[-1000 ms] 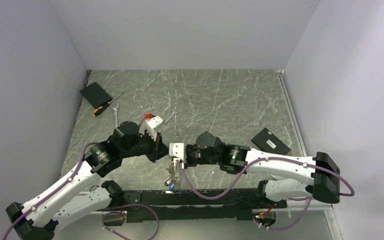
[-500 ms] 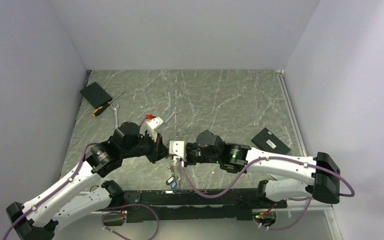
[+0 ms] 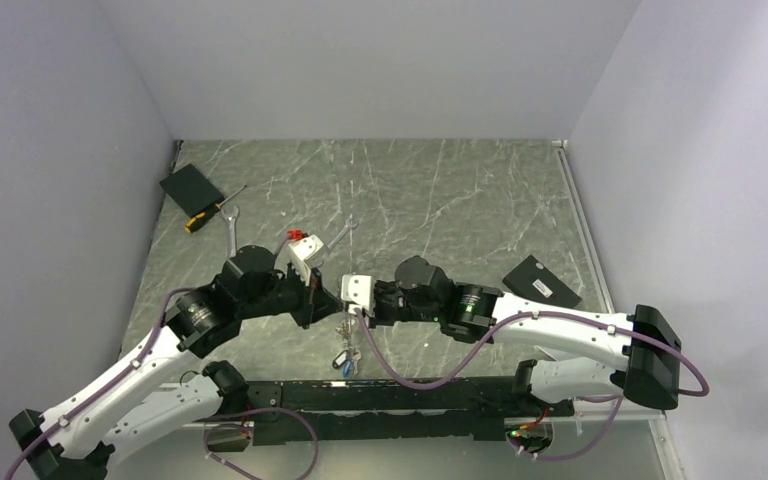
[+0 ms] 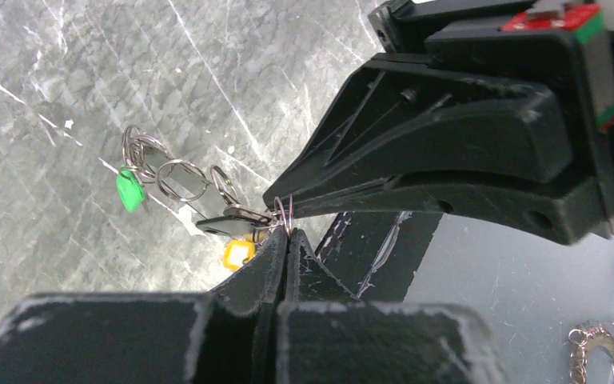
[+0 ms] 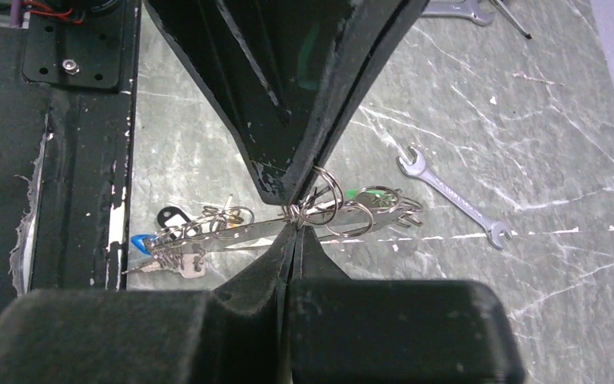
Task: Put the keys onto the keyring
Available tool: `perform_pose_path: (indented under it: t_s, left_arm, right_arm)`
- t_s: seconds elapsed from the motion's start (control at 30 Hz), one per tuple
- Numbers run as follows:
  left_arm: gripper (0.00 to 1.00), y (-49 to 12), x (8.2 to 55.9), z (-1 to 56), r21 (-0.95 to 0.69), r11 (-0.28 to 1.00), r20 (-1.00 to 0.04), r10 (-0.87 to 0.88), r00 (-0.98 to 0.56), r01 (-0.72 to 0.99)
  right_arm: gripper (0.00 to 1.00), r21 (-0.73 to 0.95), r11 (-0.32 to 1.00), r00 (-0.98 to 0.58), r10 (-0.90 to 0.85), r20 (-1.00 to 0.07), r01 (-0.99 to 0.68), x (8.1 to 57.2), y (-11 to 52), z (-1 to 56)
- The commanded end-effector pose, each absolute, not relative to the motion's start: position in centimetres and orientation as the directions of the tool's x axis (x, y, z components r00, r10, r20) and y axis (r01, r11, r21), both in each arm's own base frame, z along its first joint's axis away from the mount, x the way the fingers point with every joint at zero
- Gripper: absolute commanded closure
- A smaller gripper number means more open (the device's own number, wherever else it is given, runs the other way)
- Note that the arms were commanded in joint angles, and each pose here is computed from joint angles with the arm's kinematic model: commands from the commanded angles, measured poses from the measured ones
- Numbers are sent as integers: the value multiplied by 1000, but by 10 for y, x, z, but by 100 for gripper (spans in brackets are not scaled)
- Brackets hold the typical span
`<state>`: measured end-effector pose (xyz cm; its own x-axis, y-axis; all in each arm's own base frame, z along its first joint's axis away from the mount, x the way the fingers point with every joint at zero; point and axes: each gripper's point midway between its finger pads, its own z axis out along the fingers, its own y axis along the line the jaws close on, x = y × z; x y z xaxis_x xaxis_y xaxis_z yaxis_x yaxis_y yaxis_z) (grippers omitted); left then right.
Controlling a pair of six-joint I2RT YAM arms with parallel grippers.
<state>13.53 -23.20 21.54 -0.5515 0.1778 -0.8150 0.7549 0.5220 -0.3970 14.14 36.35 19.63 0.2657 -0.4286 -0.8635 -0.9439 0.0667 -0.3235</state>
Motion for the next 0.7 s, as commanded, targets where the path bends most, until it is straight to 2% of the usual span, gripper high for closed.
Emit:
perform_pose_path:
  t_s: [0.0,0.67]
  left_arm:
    - [100,-234,127,229,-393,469,-841,163,-515,791]
    - [100,-232,132,218,-383,506,-821,197,-536,773]
  right_arm:
    - [100,-337,100,295,-302,-907,-936,143,374,237]
    - [100,-345,68,314,-279,-908,-936,136,371,252]
